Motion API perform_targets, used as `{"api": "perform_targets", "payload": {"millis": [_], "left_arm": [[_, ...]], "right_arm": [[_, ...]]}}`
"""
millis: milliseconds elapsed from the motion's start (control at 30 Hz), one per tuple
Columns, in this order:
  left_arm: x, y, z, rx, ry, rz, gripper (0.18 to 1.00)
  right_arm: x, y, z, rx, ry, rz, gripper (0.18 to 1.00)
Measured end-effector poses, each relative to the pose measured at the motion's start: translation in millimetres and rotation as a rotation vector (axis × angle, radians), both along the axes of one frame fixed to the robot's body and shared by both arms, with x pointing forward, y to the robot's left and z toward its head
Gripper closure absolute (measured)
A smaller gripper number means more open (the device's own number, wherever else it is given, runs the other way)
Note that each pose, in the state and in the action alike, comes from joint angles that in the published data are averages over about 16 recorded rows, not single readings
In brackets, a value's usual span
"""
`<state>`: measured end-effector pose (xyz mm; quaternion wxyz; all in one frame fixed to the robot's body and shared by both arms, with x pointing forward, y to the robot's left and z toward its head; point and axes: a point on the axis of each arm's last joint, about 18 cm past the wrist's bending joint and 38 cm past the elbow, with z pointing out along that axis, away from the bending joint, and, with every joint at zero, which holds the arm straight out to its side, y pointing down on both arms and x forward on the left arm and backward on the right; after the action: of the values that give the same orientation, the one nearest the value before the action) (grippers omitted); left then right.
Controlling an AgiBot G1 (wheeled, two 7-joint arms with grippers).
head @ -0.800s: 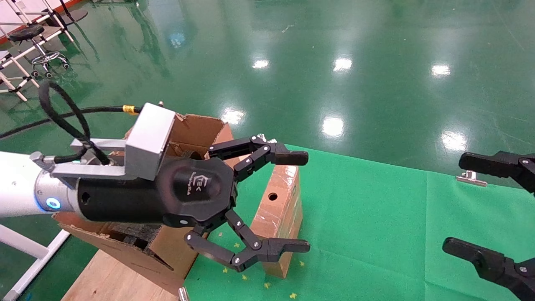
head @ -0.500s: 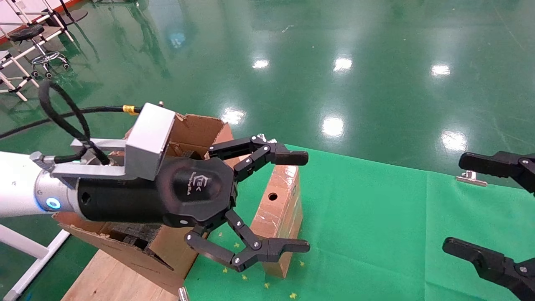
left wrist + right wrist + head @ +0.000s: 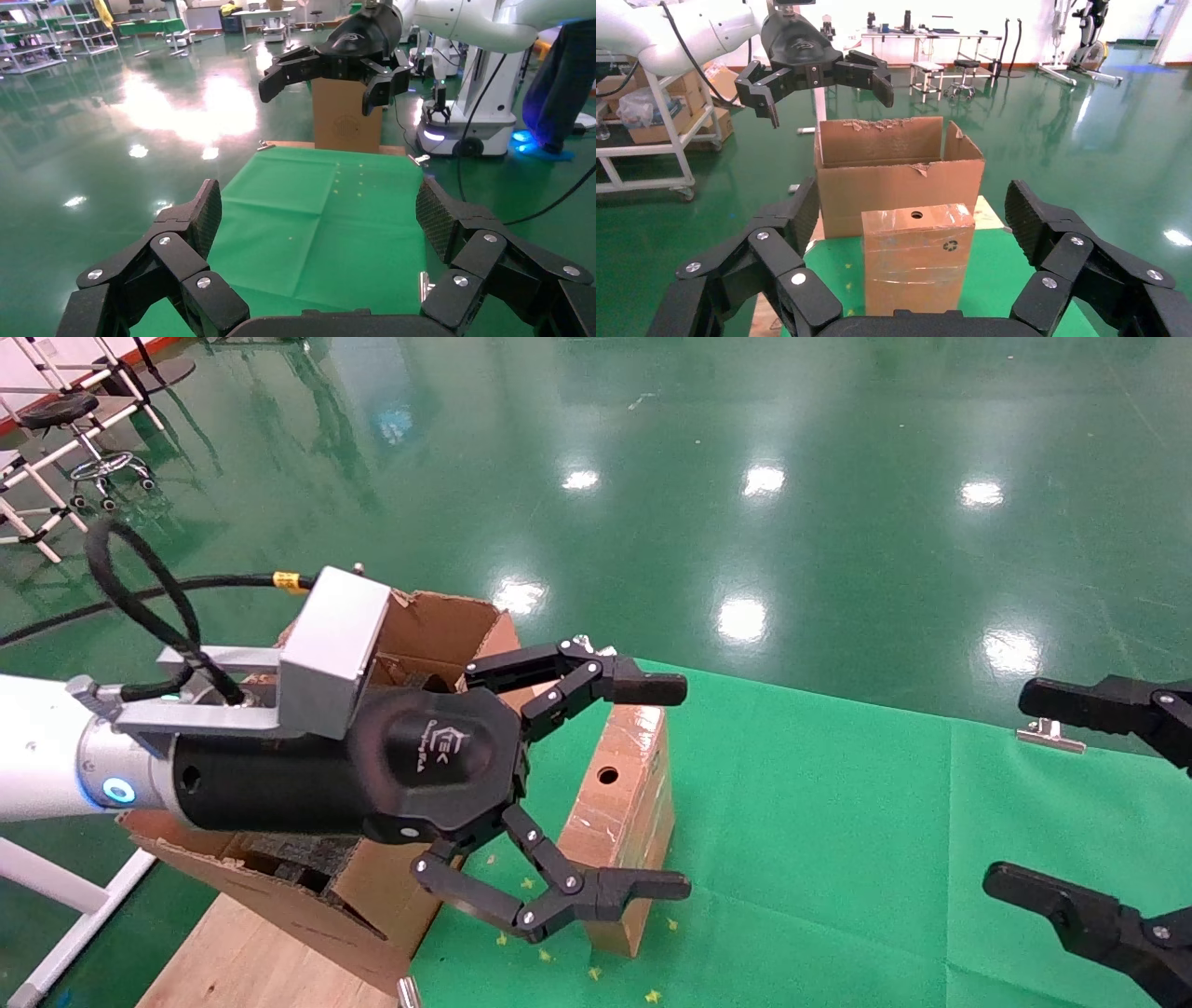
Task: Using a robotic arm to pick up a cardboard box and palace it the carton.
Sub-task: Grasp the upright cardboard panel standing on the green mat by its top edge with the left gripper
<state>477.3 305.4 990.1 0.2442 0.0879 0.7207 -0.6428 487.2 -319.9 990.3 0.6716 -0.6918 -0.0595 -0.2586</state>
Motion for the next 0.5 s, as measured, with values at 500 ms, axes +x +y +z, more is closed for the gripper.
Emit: {"api": "perform_targets", "payload": {"millis": [500], "left_arm": [[26,17,-6,0.208,0.218,0.189,0.183]], "right_arm": [[0,0,0,0.0,0.0,0.0,0.366]]}}
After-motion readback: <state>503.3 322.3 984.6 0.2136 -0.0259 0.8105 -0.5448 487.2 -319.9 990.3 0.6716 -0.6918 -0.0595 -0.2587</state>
